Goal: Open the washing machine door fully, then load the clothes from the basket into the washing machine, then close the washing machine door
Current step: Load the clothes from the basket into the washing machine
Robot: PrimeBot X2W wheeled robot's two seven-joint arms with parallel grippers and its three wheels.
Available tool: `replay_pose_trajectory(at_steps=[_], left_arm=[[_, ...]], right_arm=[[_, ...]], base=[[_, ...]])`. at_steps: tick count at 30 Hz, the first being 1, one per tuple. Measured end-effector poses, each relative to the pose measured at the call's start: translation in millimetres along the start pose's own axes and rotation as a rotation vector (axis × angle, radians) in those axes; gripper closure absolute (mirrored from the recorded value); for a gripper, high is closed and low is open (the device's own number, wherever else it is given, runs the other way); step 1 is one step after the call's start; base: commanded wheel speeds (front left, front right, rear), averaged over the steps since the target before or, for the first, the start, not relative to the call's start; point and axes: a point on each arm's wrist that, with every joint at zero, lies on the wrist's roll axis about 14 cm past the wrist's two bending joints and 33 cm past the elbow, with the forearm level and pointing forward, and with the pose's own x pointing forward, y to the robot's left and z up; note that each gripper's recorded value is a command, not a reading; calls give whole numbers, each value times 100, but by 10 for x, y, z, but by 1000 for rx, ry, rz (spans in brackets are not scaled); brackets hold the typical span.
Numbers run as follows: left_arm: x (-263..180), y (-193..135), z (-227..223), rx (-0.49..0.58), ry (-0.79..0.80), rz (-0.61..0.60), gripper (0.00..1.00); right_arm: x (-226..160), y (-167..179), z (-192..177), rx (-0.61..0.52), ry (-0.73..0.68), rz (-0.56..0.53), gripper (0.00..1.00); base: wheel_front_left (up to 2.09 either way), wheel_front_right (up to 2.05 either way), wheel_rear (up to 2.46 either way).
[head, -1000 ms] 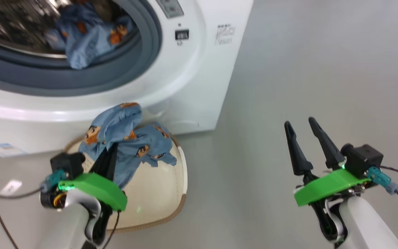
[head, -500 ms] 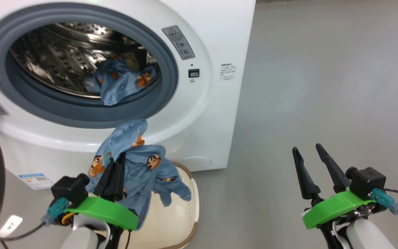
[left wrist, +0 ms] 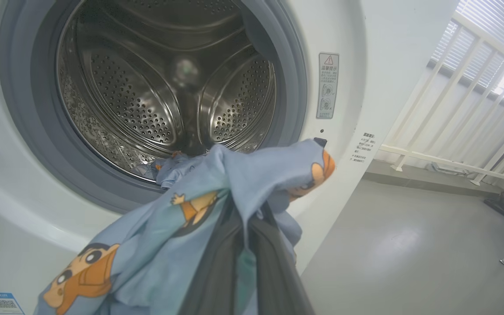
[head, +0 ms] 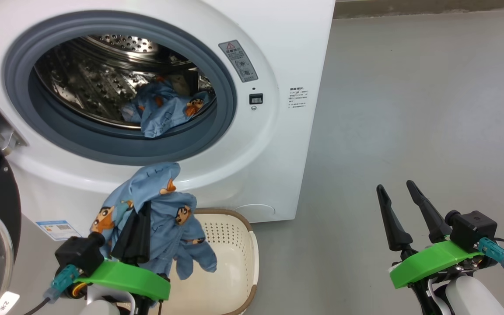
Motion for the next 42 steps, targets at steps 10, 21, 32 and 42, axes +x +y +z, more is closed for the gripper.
replay_pose_trajectory(at_steps=[10,21,32,42], left_arm=[[4,-31,71,-22,-28,8,100],[80,-27,195,-1,-63,5,100],[642,63,662,37,-168,-13,100],[1365,408,627,97,-111,9,100]], right_arm=[[-5,0,28,-12,-4,8,0],[-20,-13,12,-14,3,9,0],[10,-49,-173,-8,55,1,0],[274,-141,-325,-8,85,-15,0]], base=[[0,0,0],[0,0,0],[0,0,0],[0,0,0]])
